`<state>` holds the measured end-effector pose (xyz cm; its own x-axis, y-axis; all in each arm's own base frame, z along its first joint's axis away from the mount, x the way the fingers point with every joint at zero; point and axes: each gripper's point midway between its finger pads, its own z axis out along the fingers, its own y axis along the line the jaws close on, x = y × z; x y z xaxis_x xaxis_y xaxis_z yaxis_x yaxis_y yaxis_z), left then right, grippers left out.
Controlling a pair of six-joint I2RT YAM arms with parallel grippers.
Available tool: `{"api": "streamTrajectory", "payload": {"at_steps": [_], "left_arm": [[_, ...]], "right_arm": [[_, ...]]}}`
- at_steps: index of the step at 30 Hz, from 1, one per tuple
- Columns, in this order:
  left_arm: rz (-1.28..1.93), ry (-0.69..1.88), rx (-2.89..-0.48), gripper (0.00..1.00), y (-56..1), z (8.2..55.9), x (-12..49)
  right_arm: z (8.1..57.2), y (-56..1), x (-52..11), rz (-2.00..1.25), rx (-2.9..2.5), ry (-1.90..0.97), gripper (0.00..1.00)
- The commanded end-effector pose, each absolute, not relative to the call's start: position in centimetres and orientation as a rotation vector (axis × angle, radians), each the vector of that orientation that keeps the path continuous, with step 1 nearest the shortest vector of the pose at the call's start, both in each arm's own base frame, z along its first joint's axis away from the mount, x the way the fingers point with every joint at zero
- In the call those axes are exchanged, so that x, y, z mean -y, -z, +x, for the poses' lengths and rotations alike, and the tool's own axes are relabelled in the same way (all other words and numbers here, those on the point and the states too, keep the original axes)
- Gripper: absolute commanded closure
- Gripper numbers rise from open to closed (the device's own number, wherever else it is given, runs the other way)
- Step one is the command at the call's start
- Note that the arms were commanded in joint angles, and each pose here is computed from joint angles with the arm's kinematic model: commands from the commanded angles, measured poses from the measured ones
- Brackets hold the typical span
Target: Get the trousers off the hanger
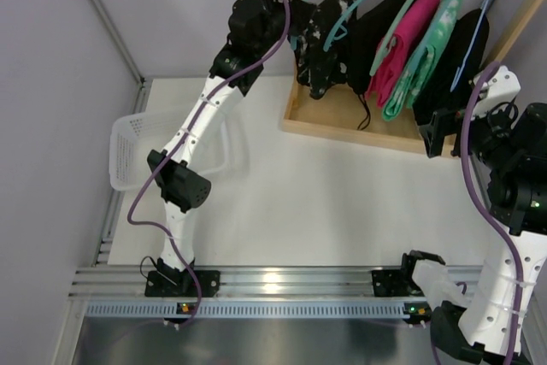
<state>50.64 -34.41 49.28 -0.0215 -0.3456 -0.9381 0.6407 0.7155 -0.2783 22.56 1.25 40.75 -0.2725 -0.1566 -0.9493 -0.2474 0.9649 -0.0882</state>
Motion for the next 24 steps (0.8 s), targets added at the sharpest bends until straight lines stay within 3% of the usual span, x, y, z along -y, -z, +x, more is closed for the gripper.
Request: {"api": "streamTrajectory", "payload": {"at_steps": [1, 24], "left_arm": [[0.125, 0.815, -0.874, 1.0, -66.2, 44.0, 28.3], [0.211, 0.769, -0.668, 1.0, -72.0, 36.5, 27.4]], "right_arm": [[23.0, -42.0, -1.0, -0.29, -1.804, -0.071, 0.01], [24.0, -41.9, -0.9, -0.309, -1.802, -0.074, 0.01]]}}
